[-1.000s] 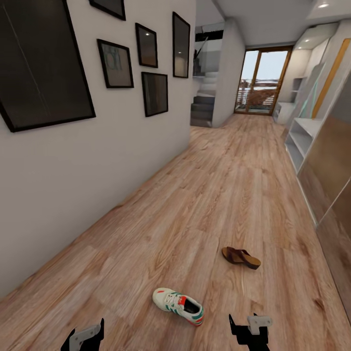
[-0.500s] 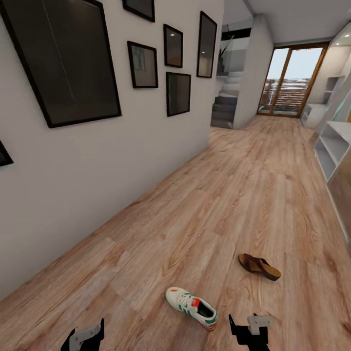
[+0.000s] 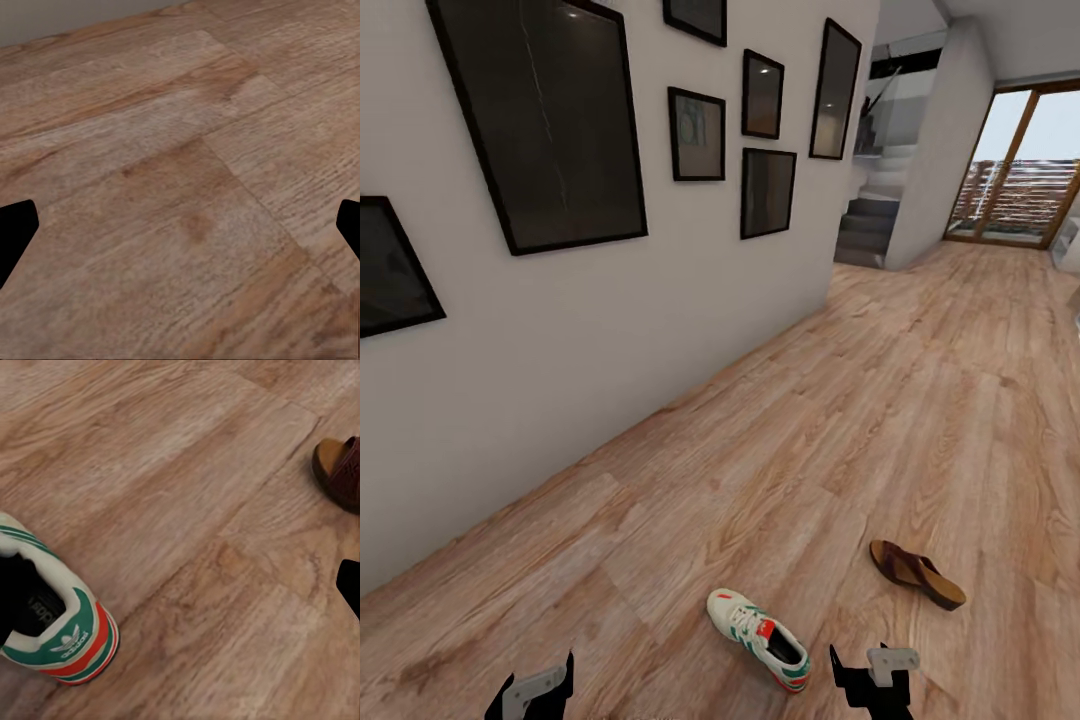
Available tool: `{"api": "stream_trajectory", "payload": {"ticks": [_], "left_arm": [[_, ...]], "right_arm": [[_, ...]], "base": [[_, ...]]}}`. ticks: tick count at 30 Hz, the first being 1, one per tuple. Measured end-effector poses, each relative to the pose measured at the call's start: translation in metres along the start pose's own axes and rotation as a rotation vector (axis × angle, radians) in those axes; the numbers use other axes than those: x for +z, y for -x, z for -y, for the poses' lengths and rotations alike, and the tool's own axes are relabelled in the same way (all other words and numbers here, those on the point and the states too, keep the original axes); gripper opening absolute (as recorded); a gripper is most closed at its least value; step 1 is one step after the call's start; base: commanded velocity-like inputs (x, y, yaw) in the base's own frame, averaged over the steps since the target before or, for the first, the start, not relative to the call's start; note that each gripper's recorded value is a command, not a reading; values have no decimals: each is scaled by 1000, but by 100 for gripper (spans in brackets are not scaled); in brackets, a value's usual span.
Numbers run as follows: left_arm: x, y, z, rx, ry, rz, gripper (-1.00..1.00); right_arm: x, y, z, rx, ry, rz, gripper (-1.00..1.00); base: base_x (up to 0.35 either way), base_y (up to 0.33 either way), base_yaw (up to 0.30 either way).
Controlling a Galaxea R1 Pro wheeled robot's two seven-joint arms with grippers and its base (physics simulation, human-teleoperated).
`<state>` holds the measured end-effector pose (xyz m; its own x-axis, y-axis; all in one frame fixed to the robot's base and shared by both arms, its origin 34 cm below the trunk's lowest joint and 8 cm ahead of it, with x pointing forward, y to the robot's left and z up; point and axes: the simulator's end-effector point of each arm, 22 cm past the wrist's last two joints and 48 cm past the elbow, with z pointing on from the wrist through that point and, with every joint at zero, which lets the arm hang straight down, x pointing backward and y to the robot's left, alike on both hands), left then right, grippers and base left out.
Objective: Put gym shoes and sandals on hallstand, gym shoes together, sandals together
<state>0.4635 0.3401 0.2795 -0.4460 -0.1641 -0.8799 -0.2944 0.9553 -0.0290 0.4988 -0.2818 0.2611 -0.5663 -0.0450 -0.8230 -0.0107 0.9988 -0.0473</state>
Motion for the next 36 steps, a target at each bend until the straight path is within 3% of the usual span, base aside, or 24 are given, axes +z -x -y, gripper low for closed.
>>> {"api": "stream_trajectory", "payload": {"ticks": [29, 36], "left_arm": [[0, 0, 0, -1, 1, 0, 100], [0, 0, 0, -1, 1, -1, 100]], "right_arm": [[0, 0, 0, 0, 0, -2, 100], [0, -1, 0, 0, 0, -2, 100]], "base": [[0, -33, 276], [-64, -41, 107]]}}
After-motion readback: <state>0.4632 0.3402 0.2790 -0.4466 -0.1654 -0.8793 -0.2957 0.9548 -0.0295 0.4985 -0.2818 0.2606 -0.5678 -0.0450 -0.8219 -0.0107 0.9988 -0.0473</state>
